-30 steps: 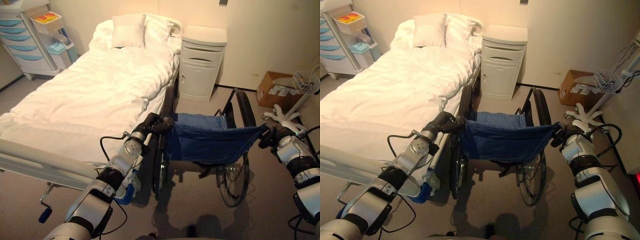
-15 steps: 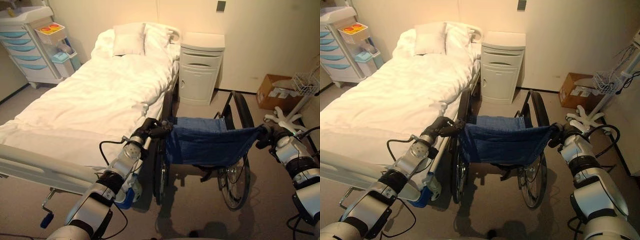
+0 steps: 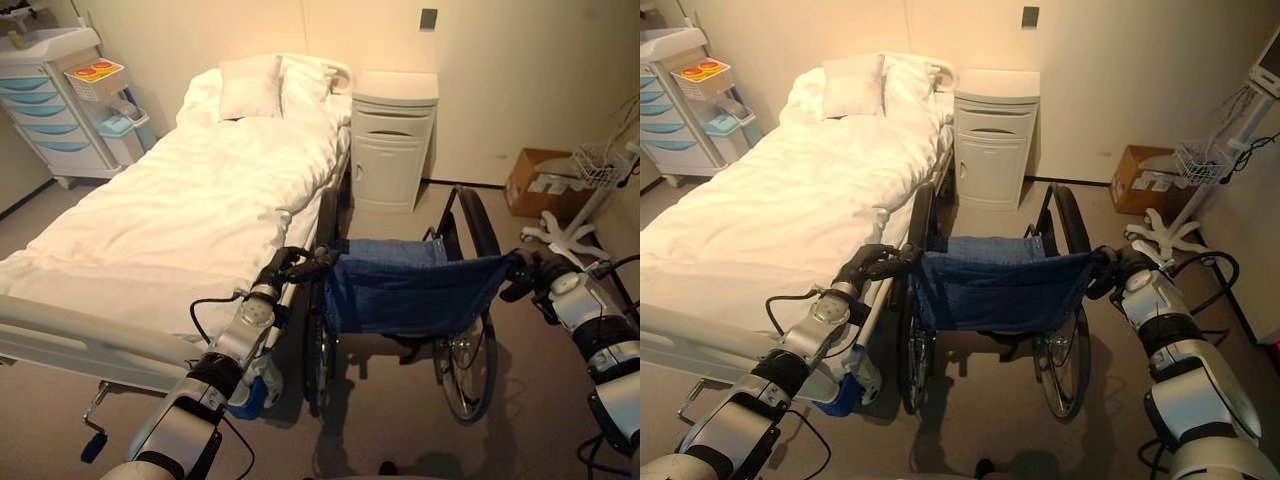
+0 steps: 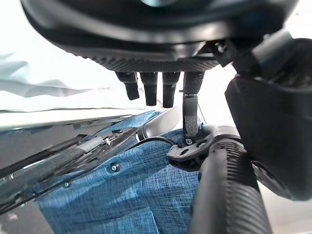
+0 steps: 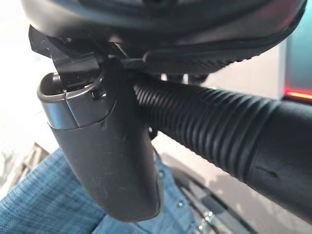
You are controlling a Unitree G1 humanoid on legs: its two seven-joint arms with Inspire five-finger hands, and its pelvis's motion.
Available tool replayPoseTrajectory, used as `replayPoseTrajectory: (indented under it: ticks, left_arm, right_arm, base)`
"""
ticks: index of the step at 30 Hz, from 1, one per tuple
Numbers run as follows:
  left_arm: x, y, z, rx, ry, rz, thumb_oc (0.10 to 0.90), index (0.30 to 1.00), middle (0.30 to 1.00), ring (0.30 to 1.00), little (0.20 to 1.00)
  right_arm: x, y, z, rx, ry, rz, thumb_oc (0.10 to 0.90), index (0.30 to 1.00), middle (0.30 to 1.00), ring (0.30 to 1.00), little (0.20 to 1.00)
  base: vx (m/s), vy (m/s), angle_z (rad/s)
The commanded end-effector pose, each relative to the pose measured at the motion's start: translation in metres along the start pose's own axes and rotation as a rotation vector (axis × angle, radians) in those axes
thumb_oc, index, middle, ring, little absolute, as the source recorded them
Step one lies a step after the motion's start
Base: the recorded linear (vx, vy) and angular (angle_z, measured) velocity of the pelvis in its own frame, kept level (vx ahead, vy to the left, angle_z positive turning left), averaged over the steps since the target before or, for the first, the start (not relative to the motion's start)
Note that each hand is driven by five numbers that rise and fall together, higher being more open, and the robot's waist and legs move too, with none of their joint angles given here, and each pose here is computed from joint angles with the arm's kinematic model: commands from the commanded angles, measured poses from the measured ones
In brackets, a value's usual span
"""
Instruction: Push the wheelchair next to the bed
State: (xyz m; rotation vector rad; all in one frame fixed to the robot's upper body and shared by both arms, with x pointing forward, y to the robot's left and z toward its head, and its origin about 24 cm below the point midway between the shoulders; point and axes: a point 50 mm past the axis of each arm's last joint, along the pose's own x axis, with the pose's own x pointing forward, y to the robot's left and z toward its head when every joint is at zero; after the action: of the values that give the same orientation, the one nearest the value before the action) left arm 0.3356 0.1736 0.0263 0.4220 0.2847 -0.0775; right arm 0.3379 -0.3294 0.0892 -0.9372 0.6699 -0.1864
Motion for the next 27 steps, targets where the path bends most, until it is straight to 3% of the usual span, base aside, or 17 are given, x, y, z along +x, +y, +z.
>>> replayPoseTrajectory:
  ticks: [1,10,18,27]
  left_arm:
    - [-0.013,0.034,-0.043,0.072,0.147,0.056,0.800,0.900,0.900,0.900,0.900]
    - [-0.019,0.062,-0.038,-0.072,0.080,0.056,0.800,0.900,0.900,0.900,0.900]
    - [-0.026,0.075,-0.049,-0.096,0.082,0.049,0.800,0.900,0.900,0.900,0.900]
    - [-0.031,0.073,-0.058,-0.328,0.054,0.078,0.800,0.900,0.900,0.900,0.900]
  right_arm:
    - [-0.022,-0.019,0.084,0.042,-0.373,0.041,0.800,0.900,0.900,0.900,0.900]
    - [-0.045,-0.072,0.104,0.201,-0.469,0.052,0.800,0.900,0.900,0.900,0.900]
    - [-0.061,-0.088,0.126,0.393,-0.633,0.056,0.800,0.900,0.900,0.900,0.900]
    - [-0.070,-0.111,0.116,0.527,-0.737,-0.033,0.800,0.900,0.900,0.900,0.900]
  base:
    - [-0.03,0.016,-0.02]
    - [0.00,0.000,0.00]
    - [-0.02,0.020,-0.06]
    - [0.00,0.003,-0.05]
